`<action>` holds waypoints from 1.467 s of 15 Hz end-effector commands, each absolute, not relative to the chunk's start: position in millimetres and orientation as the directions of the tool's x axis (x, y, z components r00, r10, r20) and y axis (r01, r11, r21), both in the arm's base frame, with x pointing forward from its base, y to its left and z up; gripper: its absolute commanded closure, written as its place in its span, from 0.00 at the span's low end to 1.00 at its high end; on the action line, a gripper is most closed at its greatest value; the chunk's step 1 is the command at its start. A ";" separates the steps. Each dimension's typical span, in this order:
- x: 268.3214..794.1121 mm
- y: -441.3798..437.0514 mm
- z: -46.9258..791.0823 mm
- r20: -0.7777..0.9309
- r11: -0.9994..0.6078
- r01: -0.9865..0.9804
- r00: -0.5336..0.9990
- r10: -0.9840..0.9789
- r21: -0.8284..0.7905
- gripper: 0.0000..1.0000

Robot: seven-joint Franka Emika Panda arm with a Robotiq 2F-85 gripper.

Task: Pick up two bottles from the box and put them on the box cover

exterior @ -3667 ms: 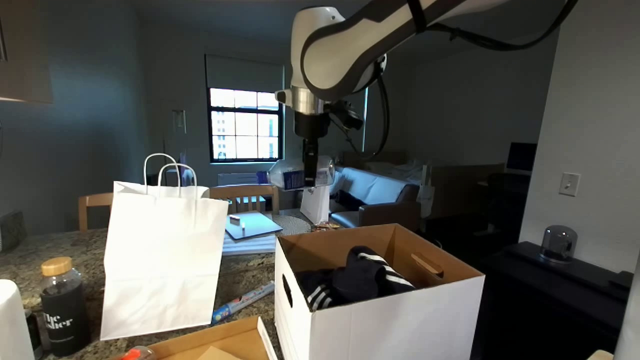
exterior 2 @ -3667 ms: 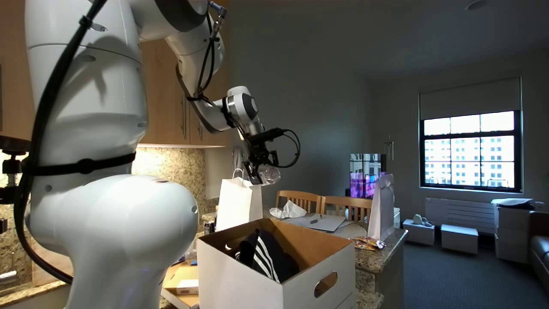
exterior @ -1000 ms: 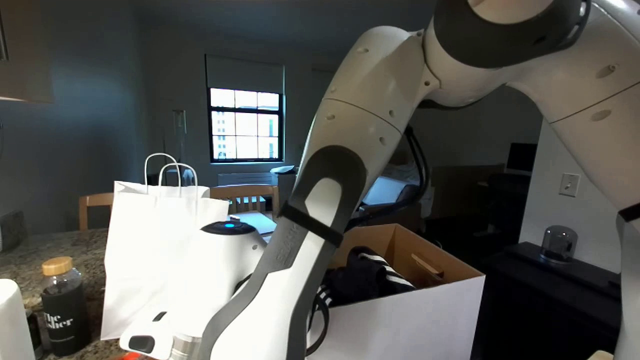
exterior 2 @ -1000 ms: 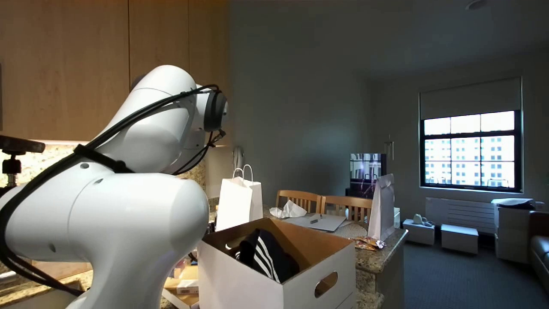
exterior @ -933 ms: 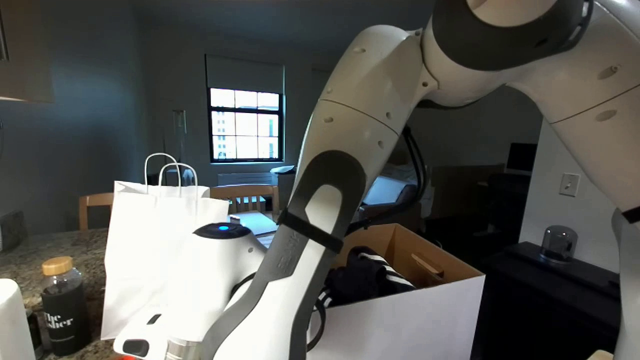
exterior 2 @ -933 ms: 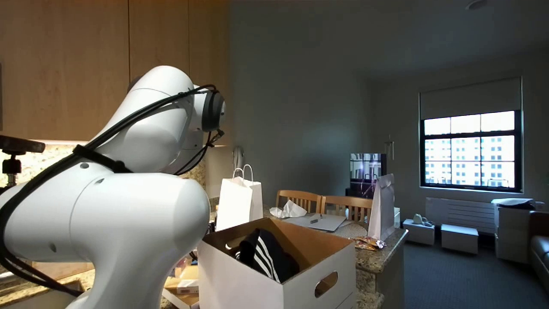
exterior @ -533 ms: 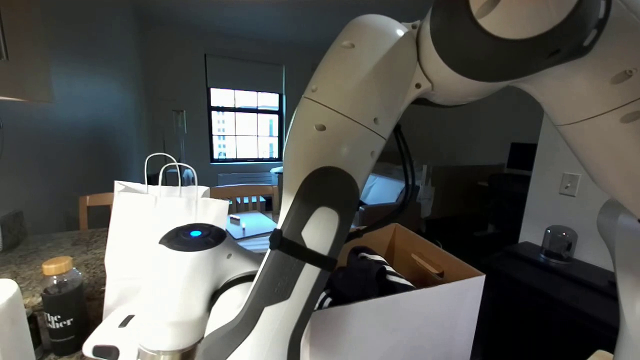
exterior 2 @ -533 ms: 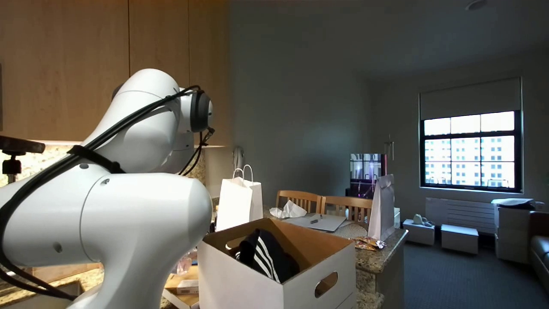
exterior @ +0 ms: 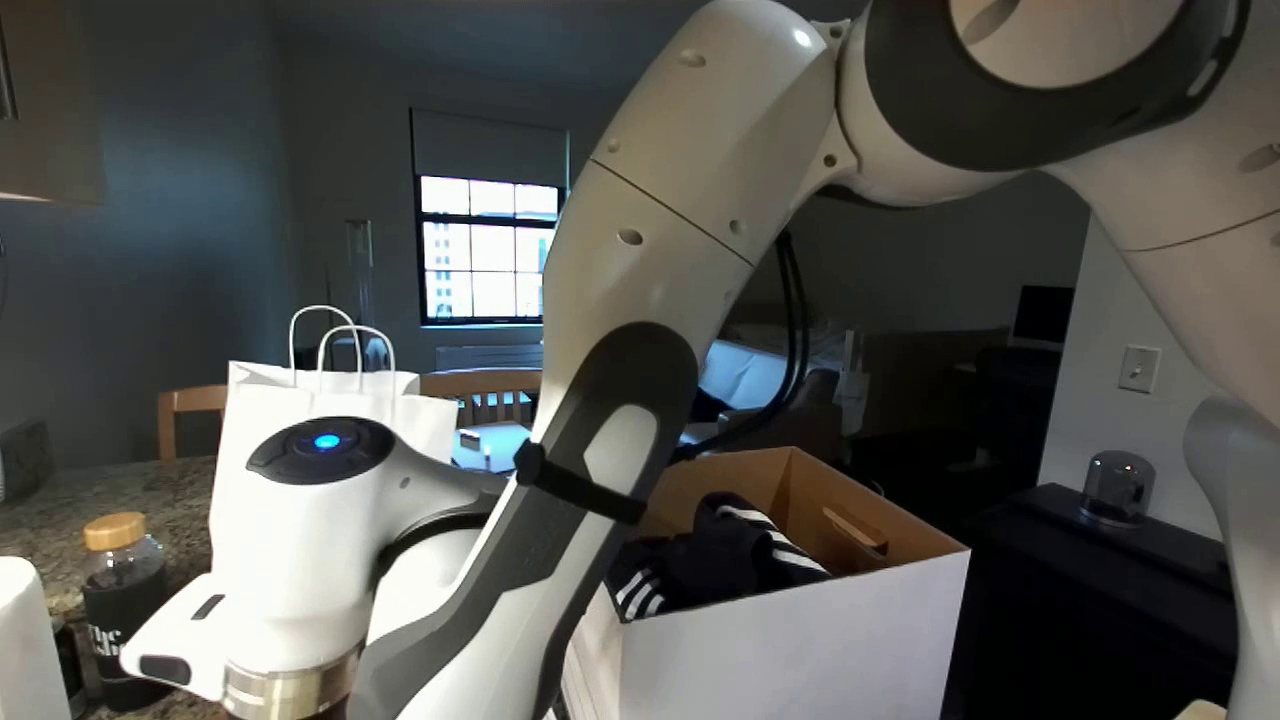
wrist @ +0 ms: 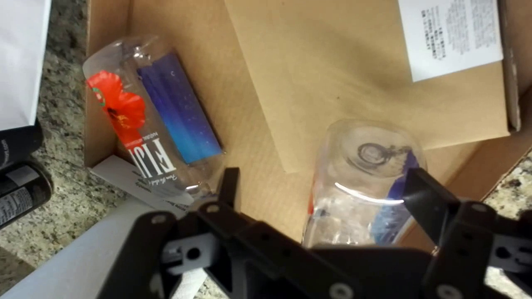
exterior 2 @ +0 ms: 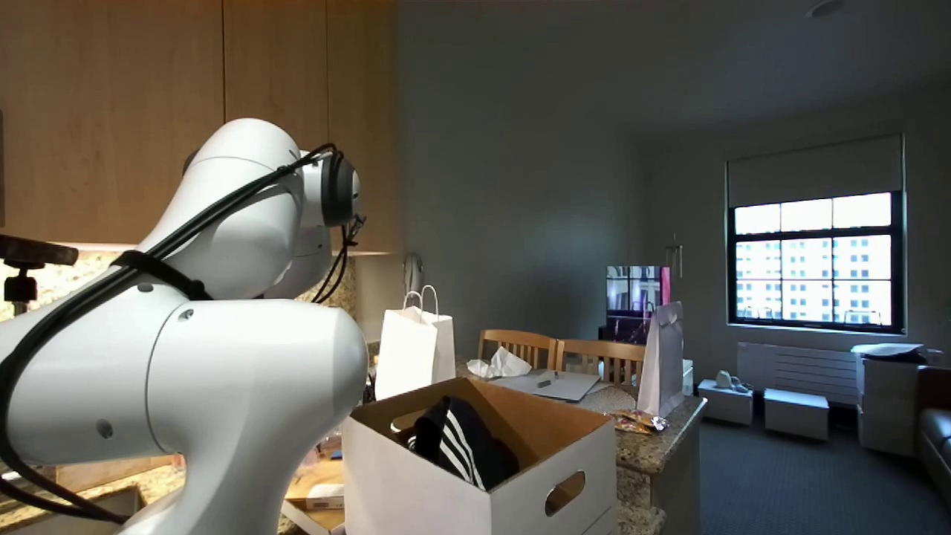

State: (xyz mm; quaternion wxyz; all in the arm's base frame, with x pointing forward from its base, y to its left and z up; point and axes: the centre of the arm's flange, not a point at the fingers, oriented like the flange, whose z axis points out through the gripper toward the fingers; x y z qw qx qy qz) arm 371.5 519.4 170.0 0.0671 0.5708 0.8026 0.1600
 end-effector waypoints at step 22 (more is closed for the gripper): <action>536.8 258.1 455.4 -0.055 -0.408 0.820 0.466 0.883 0.400 0.00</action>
